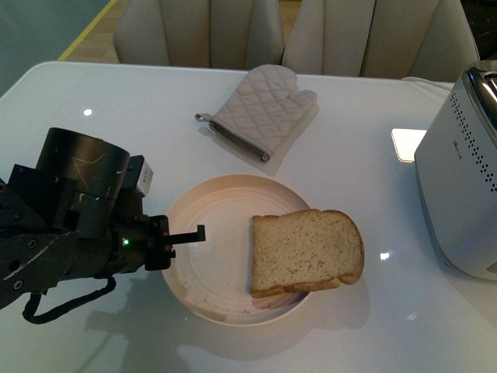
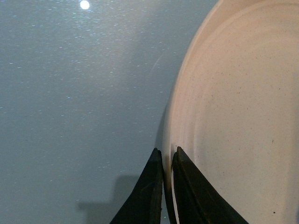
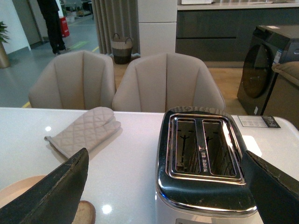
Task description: Put bread into toaster
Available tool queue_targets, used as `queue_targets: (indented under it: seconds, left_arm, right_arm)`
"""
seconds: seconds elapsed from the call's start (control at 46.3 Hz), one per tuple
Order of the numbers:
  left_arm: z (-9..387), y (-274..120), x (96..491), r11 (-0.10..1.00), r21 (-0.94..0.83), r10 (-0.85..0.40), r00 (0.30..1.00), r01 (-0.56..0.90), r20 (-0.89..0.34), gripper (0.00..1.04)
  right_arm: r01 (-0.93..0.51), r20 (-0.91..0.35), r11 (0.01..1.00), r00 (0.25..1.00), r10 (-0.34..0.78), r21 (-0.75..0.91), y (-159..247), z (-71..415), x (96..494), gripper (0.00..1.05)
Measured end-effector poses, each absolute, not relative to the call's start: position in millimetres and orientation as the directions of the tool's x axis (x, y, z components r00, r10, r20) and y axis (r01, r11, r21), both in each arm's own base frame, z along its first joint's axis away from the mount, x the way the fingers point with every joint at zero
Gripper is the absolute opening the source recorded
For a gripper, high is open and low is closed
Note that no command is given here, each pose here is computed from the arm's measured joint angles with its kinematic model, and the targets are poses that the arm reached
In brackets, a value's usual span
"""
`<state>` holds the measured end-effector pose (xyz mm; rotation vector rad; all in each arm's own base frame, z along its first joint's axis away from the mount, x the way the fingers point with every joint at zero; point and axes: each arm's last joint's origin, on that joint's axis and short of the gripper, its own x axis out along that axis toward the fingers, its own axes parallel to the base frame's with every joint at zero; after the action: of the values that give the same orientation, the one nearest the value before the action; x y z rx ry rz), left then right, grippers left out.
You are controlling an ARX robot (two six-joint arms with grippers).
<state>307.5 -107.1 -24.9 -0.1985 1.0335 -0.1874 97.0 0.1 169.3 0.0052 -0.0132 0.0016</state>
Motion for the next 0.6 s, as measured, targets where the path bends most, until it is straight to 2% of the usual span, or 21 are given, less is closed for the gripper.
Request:
queue_targets:
  seconds: [0.281,0.432,0.497,0.561,0.605]
  left_arm:
    - [-21.7,-127.7,310.0,0.962,-0.255,-0.271,0.492,0.100,-0.827,0.07]
    - [-17.8,-122.7,309.3,0.964,-0.257,-0.256,0.515,0.070,-0.818,0.37]
    - [-6.4,-113.7,309.8,0.959,-0.281,-0.255,0.553,0.039,-0.793,0.49]
    - [15.8,-98.7,312.0,0.948,-0.319,-0.248,0.624,-0.003,-0.741,0.63]
    - [25.5,-92.3,312.2,0.943,-0.332,-0.242,0.650,-0.016,-0.720,0.69]
  right_arm:
    - [-0.002,0.013,1.000,1.000,0.002,0.005,0.1,169.3,97.0,0.96]
    - [-0.002,0.014,1.000,1.000,0.002,0.005,0.1,169.4,96.9,0.96]
    - [-0.002,0.013,1.000,1.000,0.002,0.005,0.1,169.3,97.0,0.96]
    - [-0.002,0.013,1.000,1.000,0.002,0.005,0.1,169.3,97.0,0.96]
    - [-0.002,0.014,1.000,1.000,0.002,0.005,0.1,169.4,96.9,0.96]
